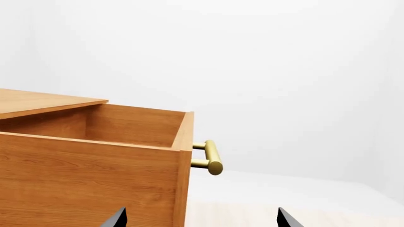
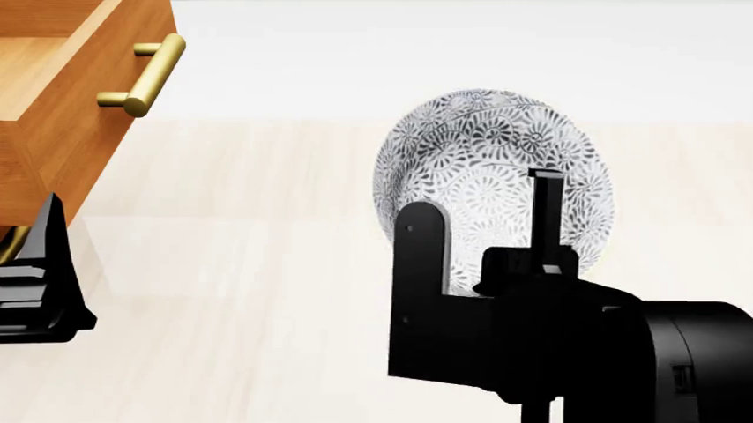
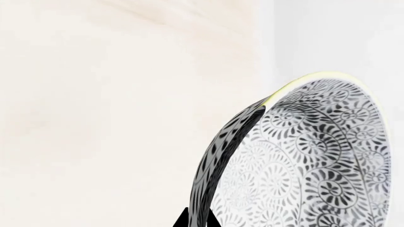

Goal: Put the bowl on the plate.

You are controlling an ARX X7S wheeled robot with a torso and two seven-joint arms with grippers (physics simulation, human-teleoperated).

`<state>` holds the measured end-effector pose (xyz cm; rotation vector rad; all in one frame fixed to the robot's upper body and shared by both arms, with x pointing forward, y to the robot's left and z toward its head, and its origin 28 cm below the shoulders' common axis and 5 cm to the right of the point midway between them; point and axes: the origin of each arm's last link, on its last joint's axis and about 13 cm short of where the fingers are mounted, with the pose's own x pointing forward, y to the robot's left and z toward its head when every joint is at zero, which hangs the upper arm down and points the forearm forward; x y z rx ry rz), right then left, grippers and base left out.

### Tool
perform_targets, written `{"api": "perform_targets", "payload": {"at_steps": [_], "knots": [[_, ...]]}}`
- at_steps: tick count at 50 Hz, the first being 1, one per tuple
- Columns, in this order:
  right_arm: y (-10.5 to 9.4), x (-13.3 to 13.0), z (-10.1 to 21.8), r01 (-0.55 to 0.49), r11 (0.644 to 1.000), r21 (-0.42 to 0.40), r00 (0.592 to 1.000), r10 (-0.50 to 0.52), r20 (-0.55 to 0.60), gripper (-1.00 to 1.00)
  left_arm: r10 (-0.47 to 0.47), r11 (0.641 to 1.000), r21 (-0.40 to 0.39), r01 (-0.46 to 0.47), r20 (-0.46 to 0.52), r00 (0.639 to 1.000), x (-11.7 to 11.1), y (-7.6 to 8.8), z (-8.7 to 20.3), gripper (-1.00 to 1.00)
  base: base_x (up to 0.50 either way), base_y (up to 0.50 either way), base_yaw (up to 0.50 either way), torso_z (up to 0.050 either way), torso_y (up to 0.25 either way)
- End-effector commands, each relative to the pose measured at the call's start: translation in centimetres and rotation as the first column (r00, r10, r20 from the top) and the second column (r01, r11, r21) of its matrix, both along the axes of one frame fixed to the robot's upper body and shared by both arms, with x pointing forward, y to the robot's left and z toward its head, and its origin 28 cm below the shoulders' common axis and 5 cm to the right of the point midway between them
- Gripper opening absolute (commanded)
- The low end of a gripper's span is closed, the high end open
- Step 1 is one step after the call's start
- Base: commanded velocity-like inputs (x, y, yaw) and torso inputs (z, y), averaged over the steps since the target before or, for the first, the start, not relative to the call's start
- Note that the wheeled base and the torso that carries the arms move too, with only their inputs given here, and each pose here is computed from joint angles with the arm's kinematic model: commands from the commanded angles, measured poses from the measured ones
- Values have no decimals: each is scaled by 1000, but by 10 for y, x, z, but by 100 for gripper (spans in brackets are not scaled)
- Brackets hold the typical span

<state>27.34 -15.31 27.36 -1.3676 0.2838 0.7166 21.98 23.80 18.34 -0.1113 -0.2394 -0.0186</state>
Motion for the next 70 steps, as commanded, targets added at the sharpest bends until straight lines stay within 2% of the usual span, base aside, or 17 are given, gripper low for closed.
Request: {"api": "perform_targets", "payload": {"at_steps": [1, 8, 10, 11, 23, 32, 33, 52, 70], "knots": [[-19, -51, 26, 102, 994, -42, 991, -98, 89, -100, -28, 1000, -7, 28, 2, 1000, 0, 0, -2, 100, 0, 0, 0, 0, 0], [-33, -83, 27, 181, 981, -67, 980, -174, 95, -100, -36, 999, -16, 36, 8, 999, -2, 2, -2, 100, 0, 0, 0, 0, 1], [-33, -83, 27, 181, 981, -67, 980, -174, 95, -100, -36, 999, -16, 36, 8, 999, -2, 2, -2, 100, 0, 0, 0, 0, 0], [-38, -92, 23, 200, 978, -63, 977, -195, 86, -100, -33, 999, -19, 33, 10, 999, -2, 3, -1, 100, 0, 0, 0, 0, 0], [-55, -117, -7, 276, 960, -50, 961, -274, 30, -100, -37, 999, -26, 37, 13, 999, -3, 4, -1, 100, 0, 0, 0, 0, 0], [-62, -125, -22, 310, 950, -30, 950, -311, -13, -100, -32, 999, -32, 33, 15, 999, -5, 6, -1, 100, 0, 0, 0, 0, 0], [-65, -131, -36, 329, 944, -40, 943, -330, -48, -100, -31, 999, -31, 32, 15, 999, -5, 6, 0, 100, 0, 0, 0, 0, 0], [-83, -154, -81, 403, 915, -26, 905, -403, -138, -100, -30, 999, -26, 31, 21, 999, -6, 6, 2, 100, 0, 0, 0, 0, 1], [-95, -159, -115, 459, 888, -19, 866, -452, -214, -100, -35, 999, -17, 35, 20, 999, -5, 3, 2, 100, 0, 0, 0, 0, 1]]}}
